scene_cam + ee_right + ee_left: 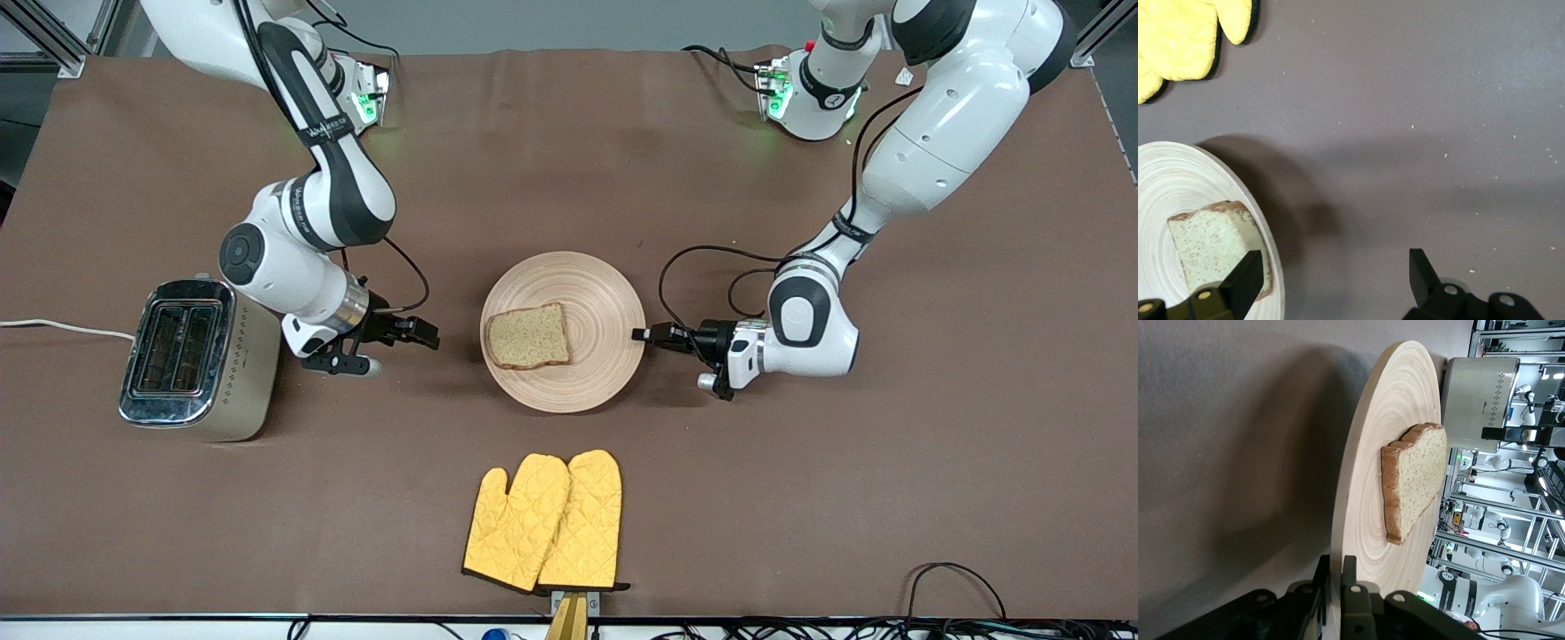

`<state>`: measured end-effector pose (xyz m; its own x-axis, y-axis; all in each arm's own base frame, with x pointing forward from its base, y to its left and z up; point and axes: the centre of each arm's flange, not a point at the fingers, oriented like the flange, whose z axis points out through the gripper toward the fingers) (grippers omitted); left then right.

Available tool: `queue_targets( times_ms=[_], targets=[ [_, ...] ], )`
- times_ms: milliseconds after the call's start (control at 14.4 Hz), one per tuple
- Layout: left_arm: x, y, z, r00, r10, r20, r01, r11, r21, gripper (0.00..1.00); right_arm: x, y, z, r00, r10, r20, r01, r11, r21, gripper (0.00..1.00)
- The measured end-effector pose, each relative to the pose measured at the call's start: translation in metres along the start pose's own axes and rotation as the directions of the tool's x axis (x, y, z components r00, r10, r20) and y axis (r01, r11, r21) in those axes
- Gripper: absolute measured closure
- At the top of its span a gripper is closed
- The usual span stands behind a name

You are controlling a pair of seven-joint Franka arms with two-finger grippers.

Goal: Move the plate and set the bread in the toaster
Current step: 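Slide the plate toward the table middle while the right gripper approaches, then release the plate with the left gripper while the right gripper lowers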

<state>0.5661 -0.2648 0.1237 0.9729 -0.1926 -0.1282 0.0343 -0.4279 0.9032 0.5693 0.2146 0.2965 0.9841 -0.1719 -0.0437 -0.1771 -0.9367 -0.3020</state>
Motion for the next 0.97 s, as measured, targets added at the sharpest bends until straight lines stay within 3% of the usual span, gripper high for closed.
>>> queue_targets(
  times_ms=[139, 278, 418, 557, 696, 974],
  targets=[
    [-0.001, -0.006, 0.001, 1.0, -0.009, 0.002, 0.009, 1.0, 0.0, 0.91, -0.005, -0.007, 0.005, 1.0, 0.015, 0.007, -0.015, 1.0, -0.003, 0.15],
    [0.0, -0.006, 0.001, 1.0, -0.009, 0.001, 0.009, 1.0, -0.002, 0.79, -0.011, -0.014, 0.01, 1.0, 0.013, 0.016, -0.013, 1.0, -0.007, 0.16],
    [0.002, -0.005, -0.002, 1.0, -0.007, -0.004, 0.007, 1.0, -0.003, 0.75, -0.017, -0.021, 0.017, 1.0, 0.001, 0.027, -0.001, 1.0, -0.013, 0.17],
    [0.004, -0.007, -0.007, 1.0, -0.009, -0.012, 0.009, 1.0, 0.0, 0.57, -0.022, -0.027, 0.023, 0.999, -0.009, 0.036, 0.01, 1.0, -0.017, 0.19],
    [0.01, -0.01, -0.022, 0.999, -0.026, -0.04, 0.026, 1.0, 0.001, 0.38, -0.032, -0.039, 0.03, 0.999, -0.017, 0.05, 0.018, 1.0, -0.022, 0.32],
    [0.056, 0.012, -0.104, 0.981, -0.081, -0.176, 0.08, 0.997, -0.011, 0.01, -0.056, -0.062, 0.061, 0.997, -0.01, 0.077, 0.014, 0.999, -0.05, 0.39]
  ],
)
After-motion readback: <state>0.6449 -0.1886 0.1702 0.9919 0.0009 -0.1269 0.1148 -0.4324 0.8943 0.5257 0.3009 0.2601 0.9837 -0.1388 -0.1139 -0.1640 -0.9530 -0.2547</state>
